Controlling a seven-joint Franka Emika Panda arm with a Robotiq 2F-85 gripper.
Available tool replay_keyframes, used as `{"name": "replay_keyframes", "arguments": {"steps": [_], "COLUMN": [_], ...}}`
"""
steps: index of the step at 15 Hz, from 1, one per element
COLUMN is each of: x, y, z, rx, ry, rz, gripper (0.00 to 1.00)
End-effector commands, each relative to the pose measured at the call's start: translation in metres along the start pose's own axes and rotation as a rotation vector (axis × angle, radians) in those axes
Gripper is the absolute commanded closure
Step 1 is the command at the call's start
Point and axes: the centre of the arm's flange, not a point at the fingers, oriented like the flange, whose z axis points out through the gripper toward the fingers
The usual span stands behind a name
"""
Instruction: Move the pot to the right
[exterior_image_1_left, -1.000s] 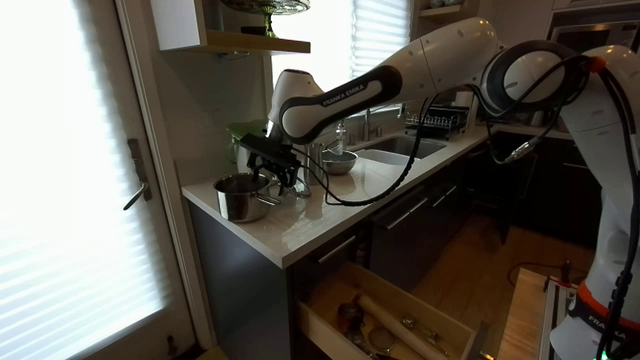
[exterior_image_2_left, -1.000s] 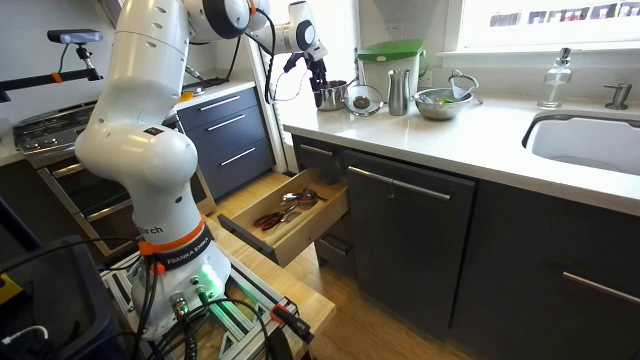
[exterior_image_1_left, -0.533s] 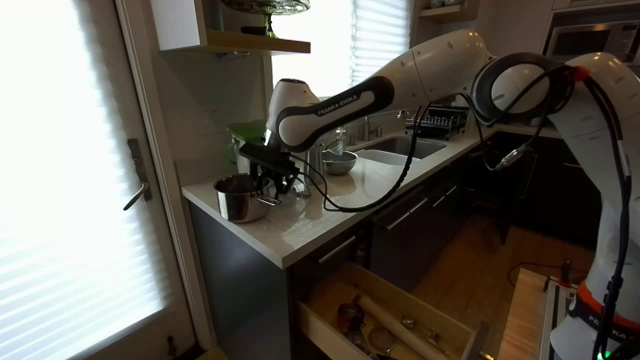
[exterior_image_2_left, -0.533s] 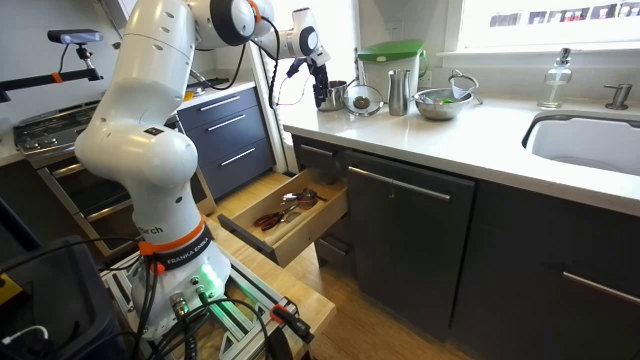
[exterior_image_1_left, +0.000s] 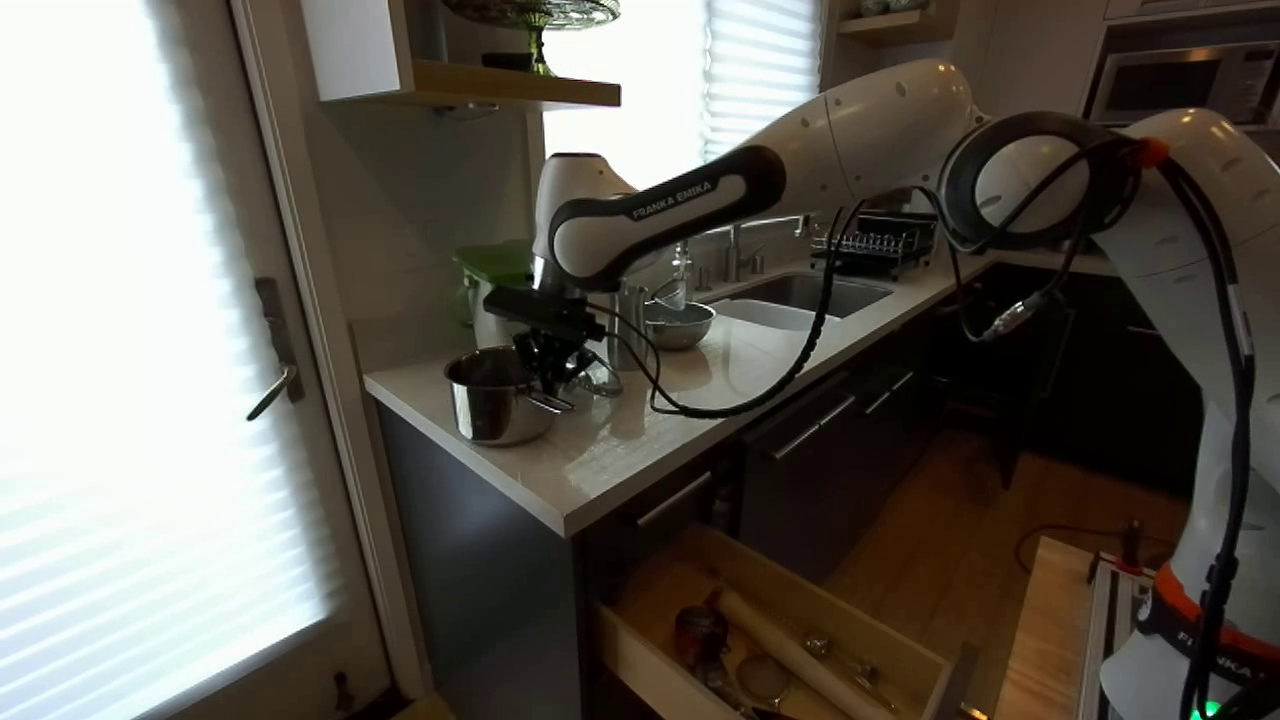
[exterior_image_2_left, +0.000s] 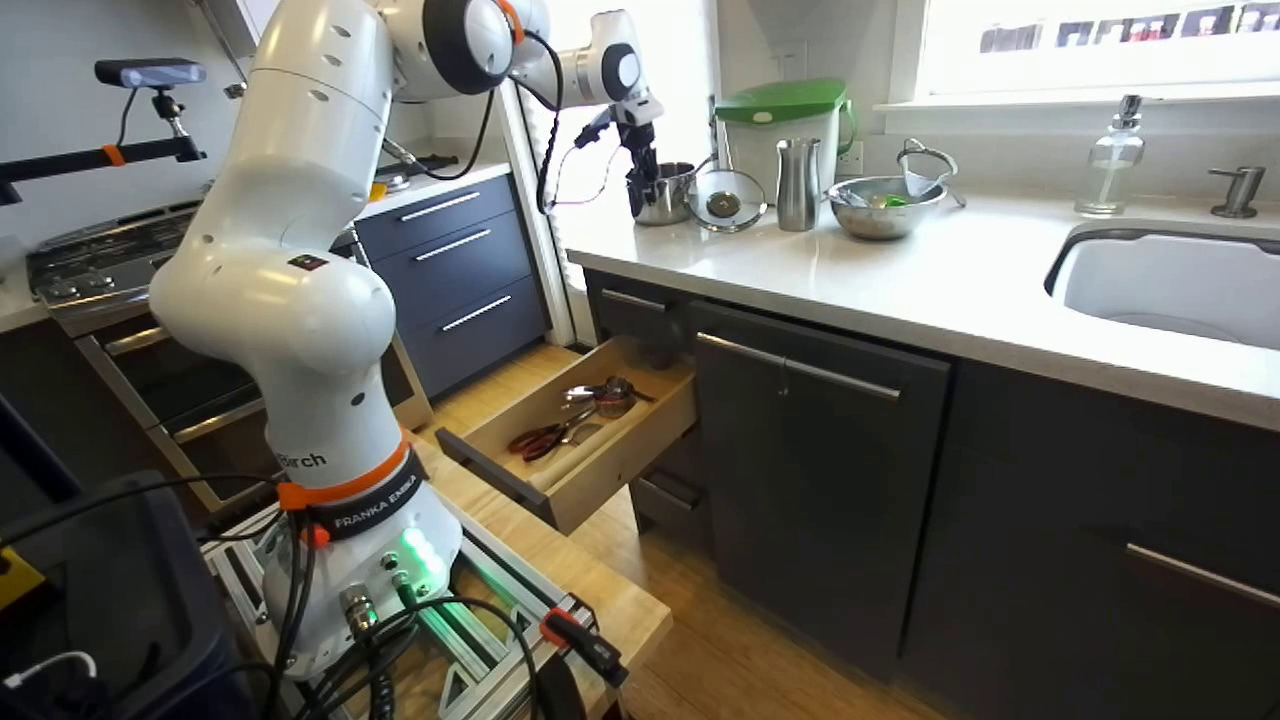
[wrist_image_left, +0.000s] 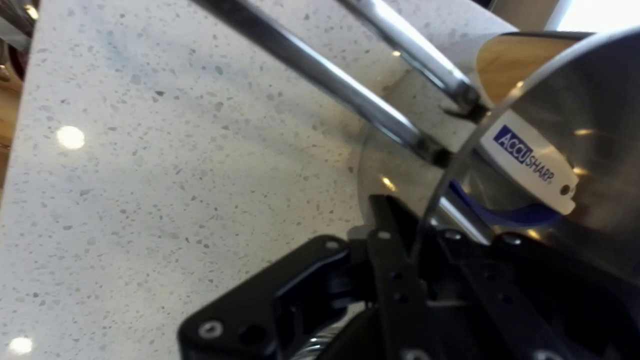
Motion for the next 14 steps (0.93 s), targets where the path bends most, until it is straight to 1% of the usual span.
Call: {"name": "replay_keyframes", "arguments": {"steps": [1,4,10,12,14], "x": [0.007,0.008,0.007,0.004,-0.003], "y": [0.002,0.004,-0.006,-0.011,-0.013], "z": [-0.008,-0.008,-0.034,-0.04,-0.048], "rx": [-0.074,-0.095,0.019,0.042,0.048], "ry": [-0.007,-0.014,-0.011,-0.018,-0.038], "rz": [-0.002,0.006,0.026,0.015,-0.002], "gripper": [0.99,0.99,0.99,0.99,0.99]}}
